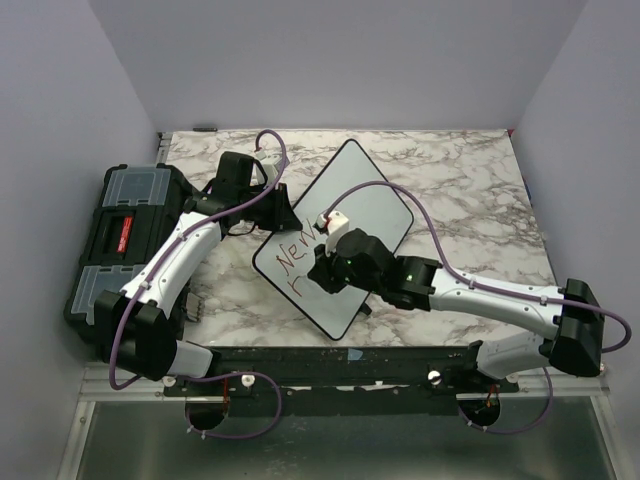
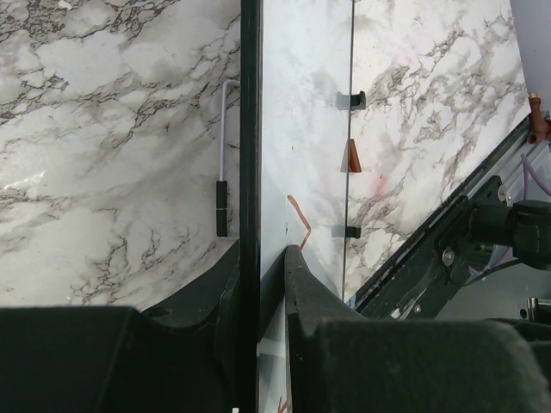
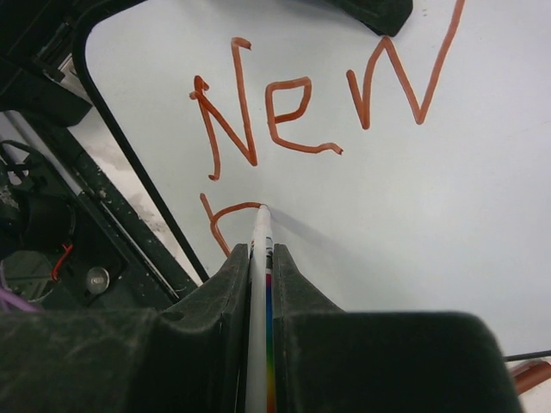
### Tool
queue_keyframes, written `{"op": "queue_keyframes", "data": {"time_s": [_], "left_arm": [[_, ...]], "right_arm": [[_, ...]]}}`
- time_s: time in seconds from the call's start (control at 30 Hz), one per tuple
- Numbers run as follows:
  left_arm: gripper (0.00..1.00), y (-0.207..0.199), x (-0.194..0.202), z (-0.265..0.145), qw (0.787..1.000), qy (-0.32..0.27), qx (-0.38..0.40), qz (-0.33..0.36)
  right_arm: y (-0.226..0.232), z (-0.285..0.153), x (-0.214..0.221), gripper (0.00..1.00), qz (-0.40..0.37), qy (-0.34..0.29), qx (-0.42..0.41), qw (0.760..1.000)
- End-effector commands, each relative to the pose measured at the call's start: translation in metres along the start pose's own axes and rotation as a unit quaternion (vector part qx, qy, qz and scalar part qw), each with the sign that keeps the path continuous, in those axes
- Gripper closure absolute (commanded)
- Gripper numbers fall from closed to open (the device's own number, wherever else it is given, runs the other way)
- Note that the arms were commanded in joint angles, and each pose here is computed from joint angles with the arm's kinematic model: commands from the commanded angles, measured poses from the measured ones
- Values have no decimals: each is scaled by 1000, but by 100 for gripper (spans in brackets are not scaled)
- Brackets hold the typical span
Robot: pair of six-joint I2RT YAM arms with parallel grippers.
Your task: Write a sentence on the whiteboard
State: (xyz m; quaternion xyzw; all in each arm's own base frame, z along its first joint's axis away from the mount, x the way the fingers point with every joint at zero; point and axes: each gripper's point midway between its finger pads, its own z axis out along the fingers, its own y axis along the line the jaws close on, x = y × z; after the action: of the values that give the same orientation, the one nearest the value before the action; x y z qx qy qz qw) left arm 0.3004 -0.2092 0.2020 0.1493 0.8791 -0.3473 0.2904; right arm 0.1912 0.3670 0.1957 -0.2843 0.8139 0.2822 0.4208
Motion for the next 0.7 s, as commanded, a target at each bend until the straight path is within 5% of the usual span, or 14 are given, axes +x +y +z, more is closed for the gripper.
{"op": "queue_keyframes", "data": {"time_s": [0.0,0.67], "left_arm": [[100,32,17,7,996,30,-70,53],[100,32,16,6,996,28,-71,54]], "right_arm": [[-24,-1,30,99,-15,38,47,998],[12,-5,55,99,-16,82,-62,995]]}}
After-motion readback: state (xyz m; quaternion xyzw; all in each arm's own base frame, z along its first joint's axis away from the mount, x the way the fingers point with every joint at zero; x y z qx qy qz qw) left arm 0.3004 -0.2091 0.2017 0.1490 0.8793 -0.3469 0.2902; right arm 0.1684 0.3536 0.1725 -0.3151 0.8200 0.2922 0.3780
